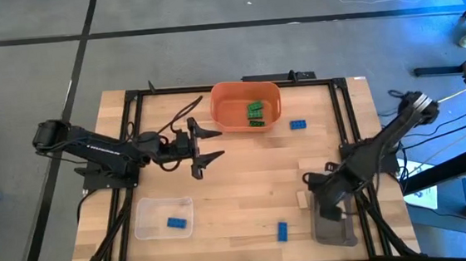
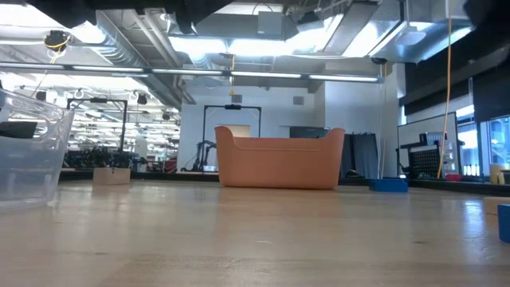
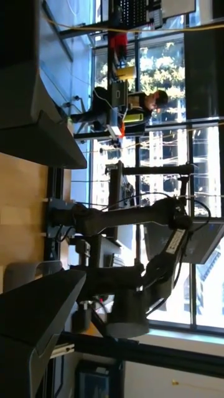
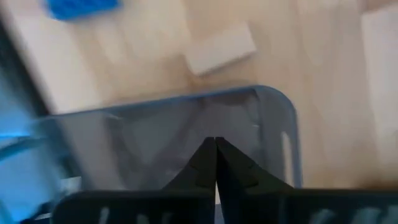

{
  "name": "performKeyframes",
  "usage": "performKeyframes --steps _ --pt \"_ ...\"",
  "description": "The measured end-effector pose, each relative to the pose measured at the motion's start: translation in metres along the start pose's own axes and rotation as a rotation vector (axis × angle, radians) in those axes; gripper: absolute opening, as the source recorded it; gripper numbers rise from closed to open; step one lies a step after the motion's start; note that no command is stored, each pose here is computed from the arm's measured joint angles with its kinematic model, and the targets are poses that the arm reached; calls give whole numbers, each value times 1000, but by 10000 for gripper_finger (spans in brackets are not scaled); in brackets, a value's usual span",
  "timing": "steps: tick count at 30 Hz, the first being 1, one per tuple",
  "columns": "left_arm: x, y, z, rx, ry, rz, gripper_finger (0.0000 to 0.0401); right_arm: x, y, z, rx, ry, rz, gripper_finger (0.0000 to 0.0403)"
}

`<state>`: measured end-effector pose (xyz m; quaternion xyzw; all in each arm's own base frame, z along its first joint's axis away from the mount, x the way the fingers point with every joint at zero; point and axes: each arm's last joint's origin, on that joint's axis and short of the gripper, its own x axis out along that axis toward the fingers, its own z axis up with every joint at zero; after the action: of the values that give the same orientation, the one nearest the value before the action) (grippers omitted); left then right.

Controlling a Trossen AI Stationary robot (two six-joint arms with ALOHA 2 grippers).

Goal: Sort & place blocks by color
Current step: Put the top brown block into the black transparent bin

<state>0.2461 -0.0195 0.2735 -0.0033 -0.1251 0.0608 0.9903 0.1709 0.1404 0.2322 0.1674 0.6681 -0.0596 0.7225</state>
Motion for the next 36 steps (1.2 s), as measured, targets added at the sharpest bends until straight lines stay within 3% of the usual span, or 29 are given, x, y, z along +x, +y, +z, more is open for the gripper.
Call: performKeyframes --steps 6,12,27,36 --pt "0 0 0 0 0 0 271 28 1 11 12 72 -158 2" --pt "0 0 0 1 1 0 271 43 -2 22 -8 83 -232 1" --pt "0 0 0 2 4 0 271 43 -8 41 -42 14 -194 1" --pt "-7 3 4 16 70 30 271 21 -13 23 -28 41 -182 0"
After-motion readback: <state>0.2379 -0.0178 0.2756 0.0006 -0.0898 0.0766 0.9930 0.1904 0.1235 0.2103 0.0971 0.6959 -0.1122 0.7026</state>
